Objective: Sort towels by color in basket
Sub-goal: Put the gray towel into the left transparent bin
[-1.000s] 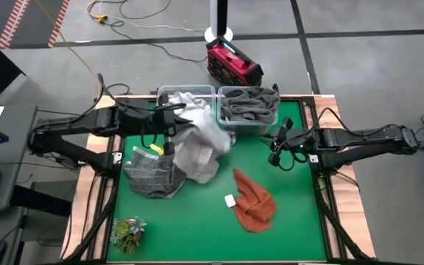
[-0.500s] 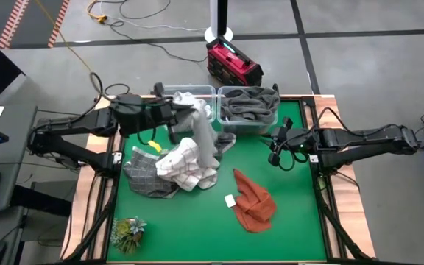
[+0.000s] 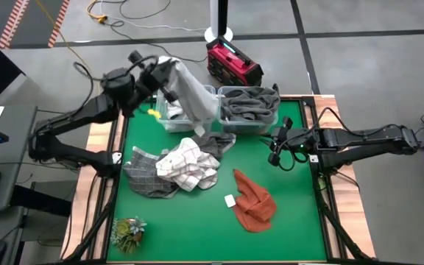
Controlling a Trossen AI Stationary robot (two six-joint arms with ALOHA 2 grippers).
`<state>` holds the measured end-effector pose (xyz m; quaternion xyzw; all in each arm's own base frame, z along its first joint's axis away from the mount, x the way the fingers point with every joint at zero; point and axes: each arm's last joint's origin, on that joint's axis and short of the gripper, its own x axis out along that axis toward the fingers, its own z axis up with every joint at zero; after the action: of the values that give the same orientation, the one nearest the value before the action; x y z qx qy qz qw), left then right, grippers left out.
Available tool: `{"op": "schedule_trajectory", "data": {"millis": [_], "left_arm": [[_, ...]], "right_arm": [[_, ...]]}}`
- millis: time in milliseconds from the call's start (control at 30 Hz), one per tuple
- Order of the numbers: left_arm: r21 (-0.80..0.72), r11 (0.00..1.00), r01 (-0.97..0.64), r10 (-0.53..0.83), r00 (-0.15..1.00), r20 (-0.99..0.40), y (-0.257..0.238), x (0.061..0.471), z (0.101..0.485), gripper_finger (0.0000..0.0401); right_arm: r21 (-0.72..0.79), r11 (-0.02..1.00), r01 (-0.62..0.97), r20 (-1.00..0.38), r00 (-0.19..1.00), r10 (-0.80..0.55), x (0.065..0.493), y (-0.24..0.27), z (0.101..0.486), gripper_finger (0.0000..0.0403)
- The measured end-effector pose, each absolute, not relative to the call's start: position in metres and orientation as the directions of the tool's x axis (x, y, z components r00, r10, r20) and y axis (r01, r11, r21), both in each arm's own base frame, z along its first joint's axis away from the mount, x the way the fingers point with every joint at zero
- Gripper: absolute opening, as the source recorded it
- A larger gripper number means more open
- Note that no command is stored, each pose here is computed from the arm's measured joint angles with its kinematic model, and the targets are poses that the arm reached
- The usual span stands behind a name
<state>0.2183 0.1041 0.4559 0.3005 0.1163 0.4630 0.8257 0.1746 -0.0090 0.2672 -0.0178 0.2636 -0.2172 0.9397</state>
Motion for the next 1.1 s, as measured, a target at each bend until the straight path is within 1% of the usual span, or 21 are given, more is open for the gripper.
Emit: {"op": "schedule_trajectory", "data": {"millis": [100,167,300,367,433,467,600,767,867,933,1000,1100], "left_arm": [[0.590,0.344,-0.730,0.891,0.452,0.039,0.131,0.214,0.446,0.0012],[0.565,0.309,-0.765,0.915,0.400,0.042,0.147,0.212,0.444,0.0012],[0.587,0.262,-0.766,0.940,0.341,0.025,0.171,0.215,0.435,0.0012],[0.617,0.265,-0.742,0.944,0.329,-0.010,0.182,0.222,0.424,0.0013],[0.621,0.293,-0.727,0.943,0.326,-0.063,0.190,0.231,0.412,0.0013],[0.625,0.325,-0.710,0.935,0.338,-0.103,0.192,0.235,0.404,0.0013],[0.612,0.520,-0.596,0.846,0.457,-0.275,0.195,0.257,0.374,0.0013],[0.517,0.751,-0.410,0.650,0.599,-0.469,0.186,0.277,0.343,0.0013],[0.403,0.888,-0.223,0.442,0.661,-0.607,0.178,0.281,0.325,0.0013],[0.297,0.950,-0.098,0.280,0.688,-0.670,0.173,0.283,0.315,0.0013],[0.169,0.986,0.012,0.108,0.720,-0.686,0.168,0.283,0.310,0.0013],[-0.007,0.990,0.141,-0.116,0.781,-0.613,0.163,0.283,0.313,0.0013]], "right_arm": [[-0.147,0.905,0.399,-0.486,0.768,-0.417,0.175,-0.009,0.267,0.0113],[-0.144,0.905,0.400,-0.480,0.772,-0.417,0.175,-0.009,0.268,0.0113],[-0.146,0.906,0.398,-0.472,0.777,-0.417,0.176,-0.009,0.269,0.0113],[-0.151,0.906,0.394,-0.473,0.776,-0.417,0.176,-0.009,0.269,0.0113],[-0.157,0.907,0.391,-0.473,0.777,-0.417,0.176,-0.009,0.269,0.0113],[-0.157,0.907,0.391,-0.473,0.776,-0.417,0.176,-0.009,0.269,0.0113],[-0.159,0.907,0.390,-0.474,0.776,-0.416,0.175,-0.009,0.269,0.0113],[-0.159,0.908,0.388,-0.474,0.777,-0.415,0.176,-0.009,0.269,0.0113],[-0.157,0.909,0.387,-0.473,0.778,-0.413,0.176,-0.009,0.269,0.0113],[-0.154,0.909,0.388,-0.468,0.781,-0.413,0.176,-0.009,0.269,0.0113],[-0.151,0.909,0.389,-0.463,0.785,-0.412,0.176,-0.009,0.270,0.0113],[-0.147,0.909,0.390,-0.456,0.789,-0.412,0.177,-0.009,0.271,0.0113]]}}
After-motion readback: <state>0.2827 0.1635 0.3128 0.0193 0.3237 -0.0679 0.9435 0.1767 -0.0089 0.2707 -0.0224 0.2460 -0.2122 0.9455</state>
